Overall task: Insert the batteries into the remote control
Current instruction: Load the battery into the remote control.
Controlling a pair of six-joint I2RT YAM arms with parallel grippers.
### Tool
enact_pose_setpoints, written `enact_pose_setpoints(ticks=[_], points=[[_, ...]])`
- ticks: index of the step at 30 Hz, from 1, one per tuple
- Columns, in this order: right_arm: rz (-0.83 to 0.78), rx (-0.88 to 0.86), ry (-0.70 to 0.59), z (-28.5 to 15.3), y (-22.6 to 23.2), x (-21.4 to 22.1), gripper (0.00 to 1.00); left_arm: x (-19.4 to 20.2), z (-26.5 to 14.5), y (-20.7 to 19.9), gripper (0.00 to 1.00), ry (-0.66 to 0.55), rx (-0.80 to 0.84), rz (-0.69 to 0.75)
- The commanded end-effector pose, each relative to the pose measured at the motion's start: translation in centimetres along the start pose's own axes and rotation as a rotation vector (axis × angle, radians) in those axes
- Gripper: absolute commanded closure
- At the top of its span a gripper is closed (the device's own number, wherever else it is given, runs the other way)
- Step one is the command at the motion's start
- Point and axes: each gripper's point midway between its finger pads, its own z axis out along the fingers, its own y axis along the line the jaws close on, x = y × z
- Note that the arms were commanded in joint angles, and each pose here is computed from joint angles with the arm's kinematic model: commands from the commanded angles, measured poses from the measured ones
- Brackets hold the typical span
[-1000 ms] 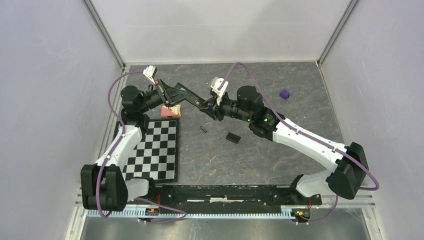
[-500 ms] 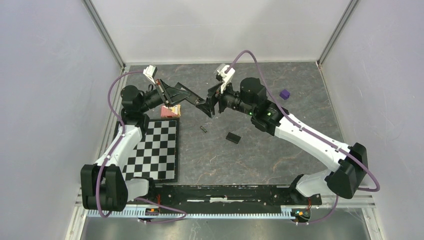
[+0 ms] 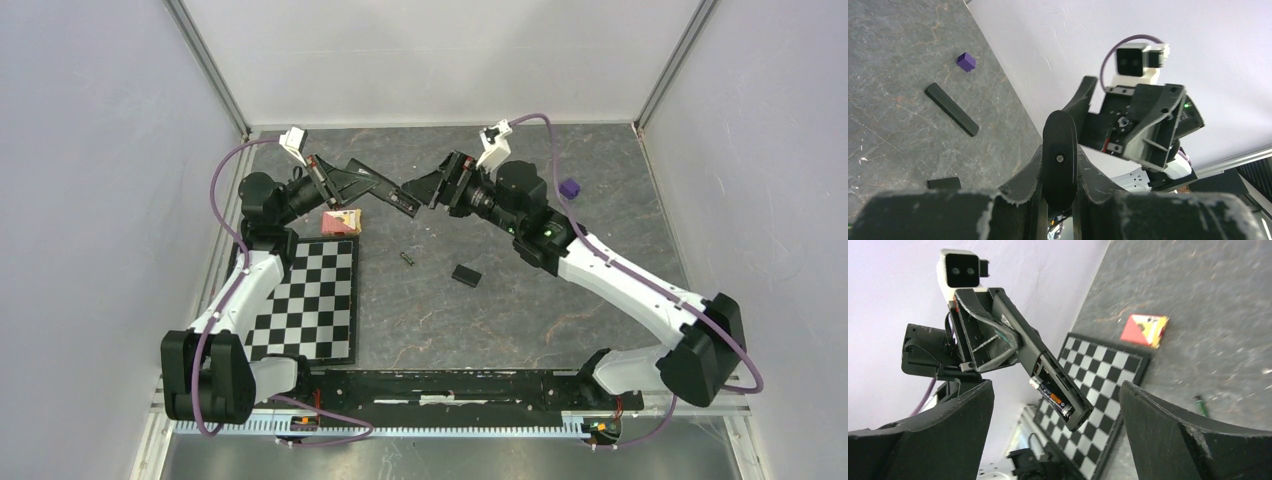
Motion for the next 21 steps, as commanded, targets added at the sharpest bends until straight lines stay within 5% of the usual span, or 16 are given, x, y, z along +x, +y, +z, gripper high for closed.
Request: enact_pose_setpoints(ticks=[1,10,21], points=[[0.229,-0.104,0.049,1.2,1.9,1.2,0.02,-0.7,-0.2,-2.2,0.98,-0.046,0.051,0.055],[0.290,-0.187,0.095,2.1,2.5,2.5,0.02,-0.6,-0.3,-2.4,0.98,-0.037,0.058,0.057],[0.310,-0.211,0.112,3.1,2.6,2.5,0.28,-0.4,-0.3,-3.0,0.98,-0.014,0.074,0.083]])
